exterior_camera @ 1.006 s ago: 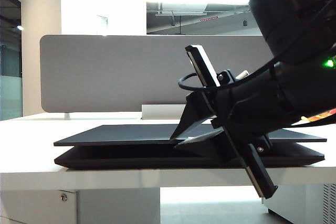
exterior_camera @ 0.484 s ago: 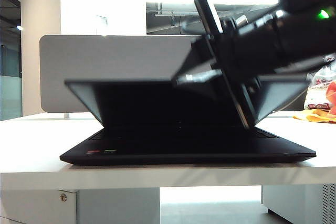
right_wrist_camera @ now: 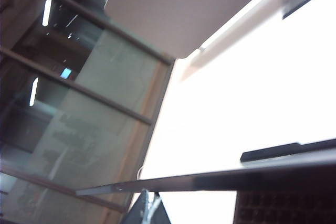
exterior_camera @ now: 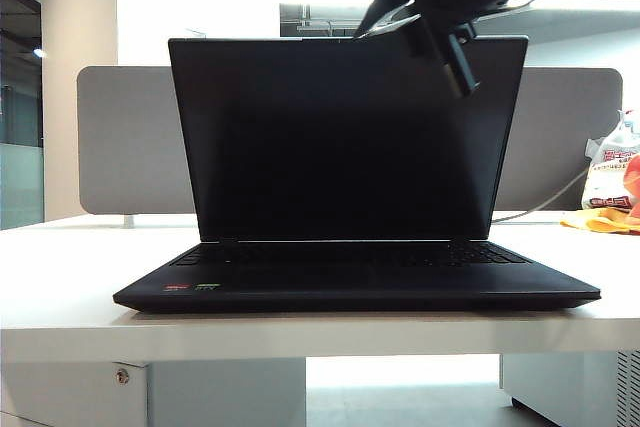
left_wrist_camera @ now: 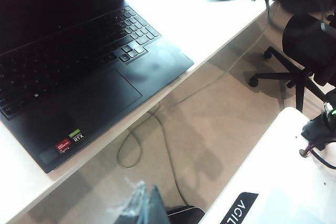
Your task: Open the lid of the laptop and use the keypad to enter the password "123".
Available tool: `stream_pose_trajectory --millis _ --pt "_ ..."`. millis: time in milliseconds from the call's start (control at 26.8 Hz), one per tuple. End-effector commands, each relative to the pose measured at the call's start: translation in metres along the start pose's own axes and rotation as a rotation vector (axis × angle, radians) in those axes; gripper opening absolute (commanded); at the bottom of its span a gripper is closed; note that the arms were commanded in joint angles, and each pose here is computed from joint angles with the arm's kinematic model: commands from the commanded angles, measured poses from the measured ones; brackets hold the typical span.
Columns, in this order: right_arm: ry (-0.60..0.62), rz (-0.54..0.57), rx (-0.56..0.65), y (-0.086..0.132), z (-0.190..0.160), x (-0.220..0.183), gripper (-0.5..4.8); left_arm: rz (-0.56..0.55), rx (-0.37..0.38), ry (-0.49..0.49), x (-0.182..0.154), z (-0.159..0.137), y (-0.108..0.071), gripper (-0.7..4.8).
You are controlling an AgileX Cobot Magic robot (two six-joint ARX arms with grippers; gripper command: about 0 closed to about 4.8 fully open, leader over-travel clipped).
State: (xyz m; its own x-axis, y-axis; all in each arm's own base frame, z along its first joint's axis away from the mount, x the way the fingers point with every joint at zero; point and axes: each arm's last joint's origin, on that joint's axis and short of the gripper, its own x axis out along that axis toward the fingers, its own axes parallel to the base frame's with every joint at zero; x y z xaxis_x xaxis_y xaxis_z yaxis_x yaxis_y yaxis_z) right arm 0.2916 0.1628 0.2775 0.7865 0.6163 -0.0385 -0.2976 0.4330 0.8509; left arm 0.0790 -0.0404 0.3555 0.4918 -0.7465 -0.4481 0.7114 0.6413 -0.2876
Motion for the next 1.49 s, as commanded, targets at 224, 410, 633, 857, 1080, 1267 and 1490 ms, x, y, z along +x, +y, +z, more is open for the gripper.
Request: stream_pose_trajectory --millis 224,410,633,857,1080,1267,1490 --pt "0.377 0.320 -0.045 0.030 -0.014 -0.001 0.08 -0.002 0.016 -0.011 -0.001 0.001 -0.001 -0.06" --pt "0.564 0.271 -0.164 0.029 -0.043 -0.005 -0.06 -0.002 0.017 -0.012 -0.001 0.002 -0.001 -0.06" --pt "0.481 -0.185 -0.622 0.007 -0.037 -0.008 -0.06 0.038 -0.003 0.017 -0.001 -0.002 0.000 -0.06" --pt "0.322 -0.286 -0.866 0.038 -0.009 -0.001 -0.06 0.038 -0.011 0.017 -0.001 -0.002 0.000 -0.06" --pt "0.307 -0.379 -0.908 0.032 0.003 -0.003 -0.06 0.038 -0.008 0.014 -0.001 -0.001 0.001 -0.06" --pt "0.282 -0.421 -0.900 0.023 0.017 -0.005 -0.06 0.036 0.004 -0.004 -0.001 0.001 0.001 -0.06" --pt "0.274 -0.450 -0.928 0.015 0.019 0.000 -0.06 0.034 0.008 -0.011 -0.001 0.002 0.001 -0.06"
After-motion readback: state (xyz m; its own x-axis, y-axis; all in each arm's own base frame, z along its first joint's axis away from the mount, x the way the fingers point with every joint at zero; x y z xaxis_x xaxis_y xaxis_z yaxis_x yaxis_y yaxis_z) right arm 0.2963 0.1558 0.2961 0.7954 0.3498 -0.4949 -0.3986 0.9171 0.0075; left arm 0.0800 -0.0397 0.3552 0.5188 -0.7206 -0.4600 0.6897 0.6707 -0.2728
